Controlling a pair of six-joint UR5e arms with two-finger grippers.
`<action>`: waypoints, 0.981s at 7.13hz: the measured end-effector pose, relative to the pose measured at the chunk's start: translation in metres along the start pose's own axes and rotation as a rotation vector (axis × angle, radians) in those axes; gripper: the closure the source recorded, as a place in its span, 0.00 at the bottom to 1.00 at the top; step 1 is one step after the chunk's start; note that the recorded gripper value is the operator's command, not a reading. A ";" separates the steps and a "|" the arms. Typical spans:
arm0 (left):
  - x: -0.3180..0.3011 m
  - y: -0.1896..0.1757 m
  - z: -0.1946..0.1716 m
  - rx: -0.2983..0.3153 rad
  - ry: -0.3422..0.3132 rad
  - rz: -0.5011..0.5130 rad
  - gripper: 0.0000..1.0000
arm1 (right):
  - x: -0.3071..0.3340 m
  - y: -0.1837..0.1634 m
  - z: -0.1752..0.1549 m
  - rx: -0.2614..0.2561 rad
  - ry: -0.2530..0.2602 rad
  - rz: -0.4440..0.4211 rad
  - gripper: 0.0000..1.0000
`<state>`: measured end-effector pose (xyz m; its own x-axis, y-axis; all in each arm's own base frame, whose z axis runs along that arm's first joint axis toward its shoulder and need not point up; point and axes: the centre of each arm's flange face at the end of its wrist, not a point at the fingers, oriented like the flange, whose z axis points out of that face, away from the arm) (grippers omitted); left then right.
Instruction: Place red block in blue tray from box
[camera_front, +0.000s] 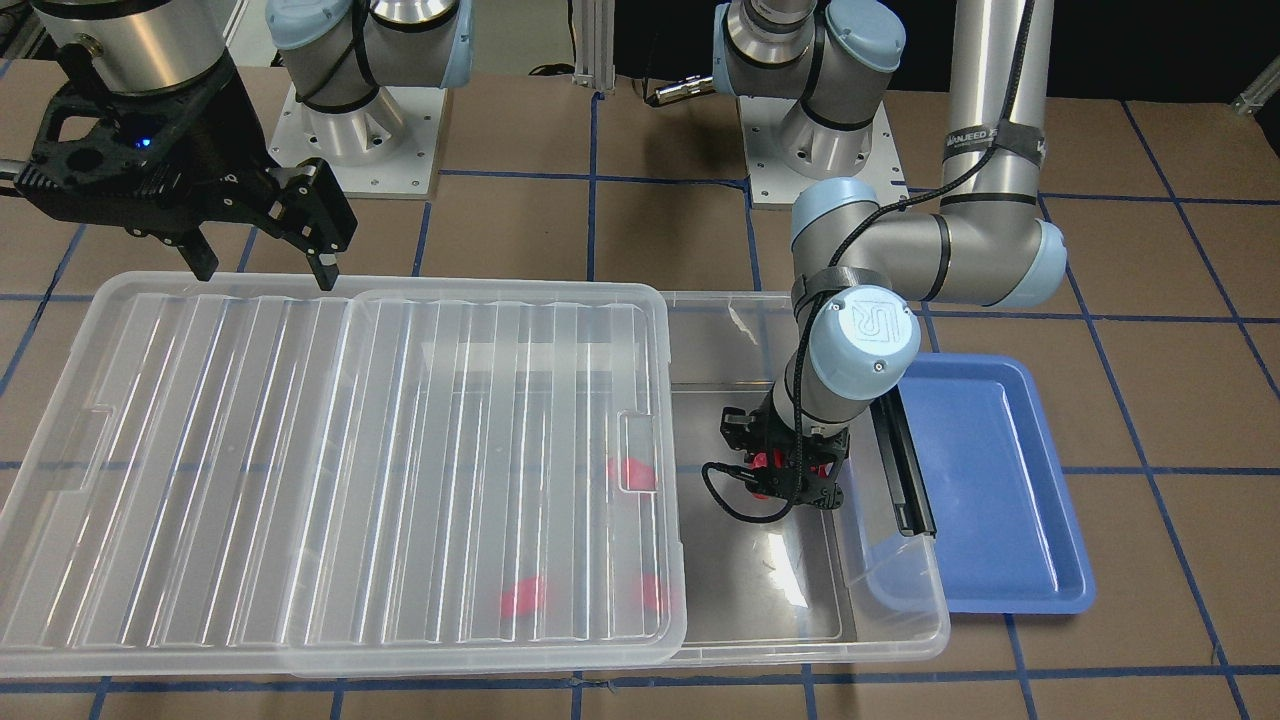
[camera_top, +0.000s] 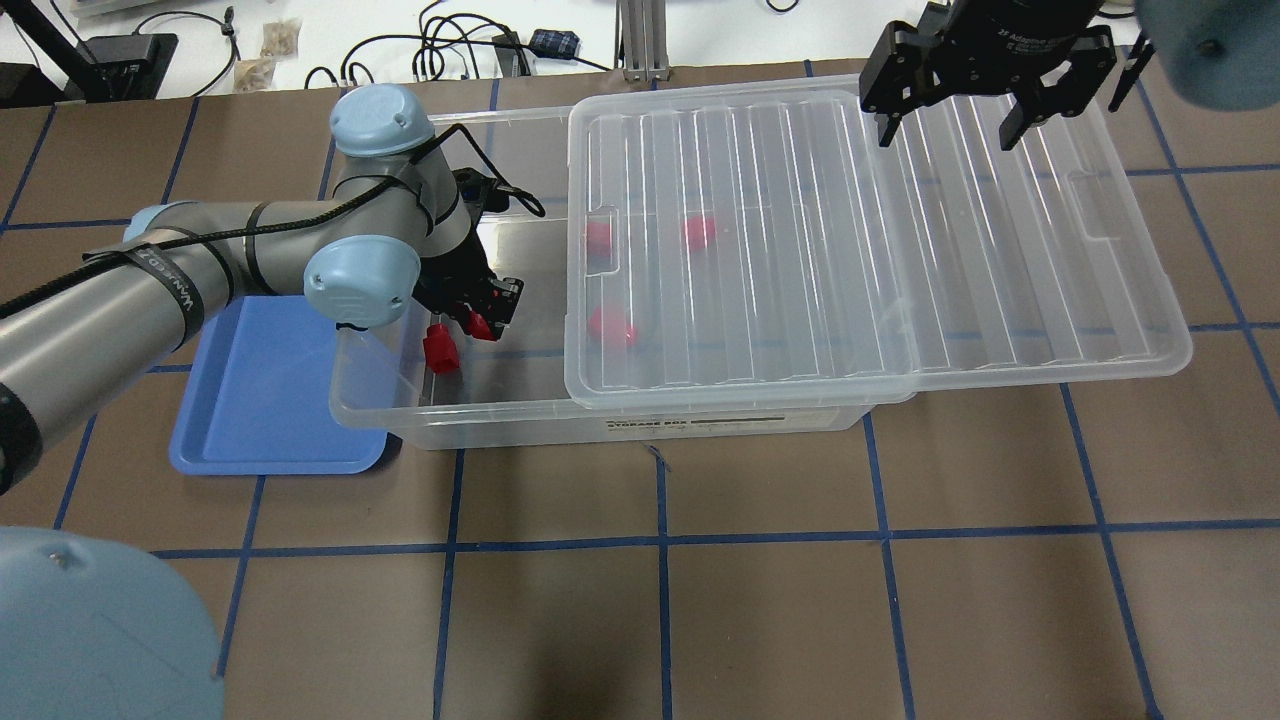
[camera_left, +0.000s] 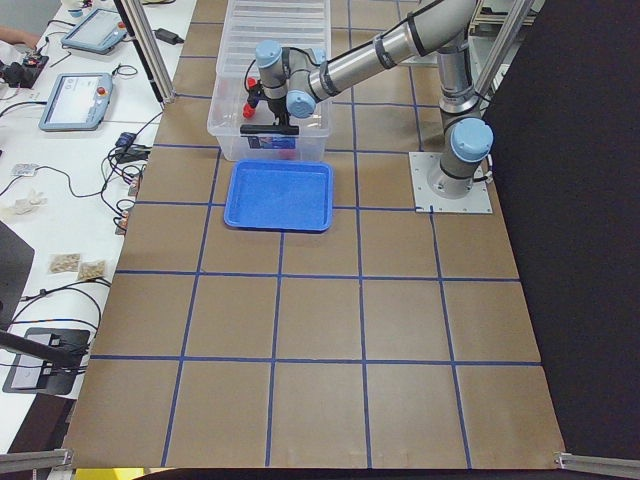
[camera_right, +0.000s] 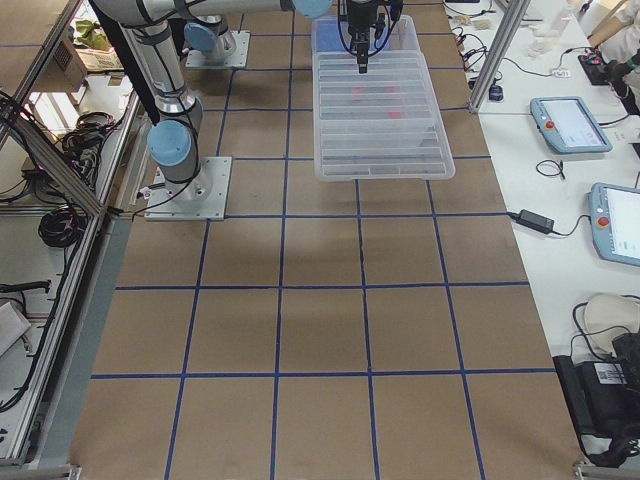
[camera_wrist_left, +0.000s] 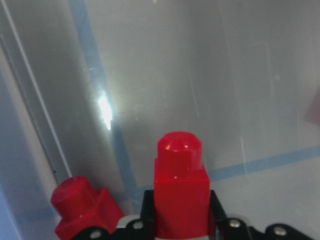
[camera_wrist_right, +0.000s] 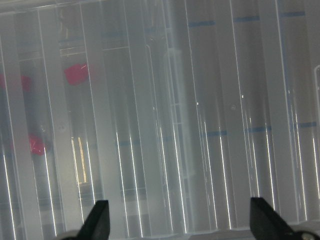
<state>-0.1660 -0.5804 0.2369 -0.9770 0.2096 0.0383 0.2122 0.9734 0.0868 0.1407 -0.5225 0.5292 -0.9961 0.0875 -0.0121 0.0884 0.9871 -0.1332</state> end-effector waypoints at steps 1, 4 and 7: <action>0.000 -0.002 -0.033 -0.007 -0.001 0.000 1.00 | 0.000 0.000 0.000 0.000 0.000 -0.001 0.00; -0.019 0.002 -0.156 -0.011 -0.011 -0.036 1.00 | 0.000 0.000 0.001 0.000 0.000 -0.002 0.00; -0.147 0.017 -0.194 -0.001 -0.015 -0.212 1.00 | 0.000 0.000 0.002 -0.002 0.000 -0.007 0.00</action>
<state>-0.0150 -0.6129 0.4259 -1.0000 0.0020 0.0041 0.0024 0.9957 0.0922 0.1407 -0.5225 0.5276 -0.9967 0.0809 -0.0111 0.0817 0.9880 -0.1314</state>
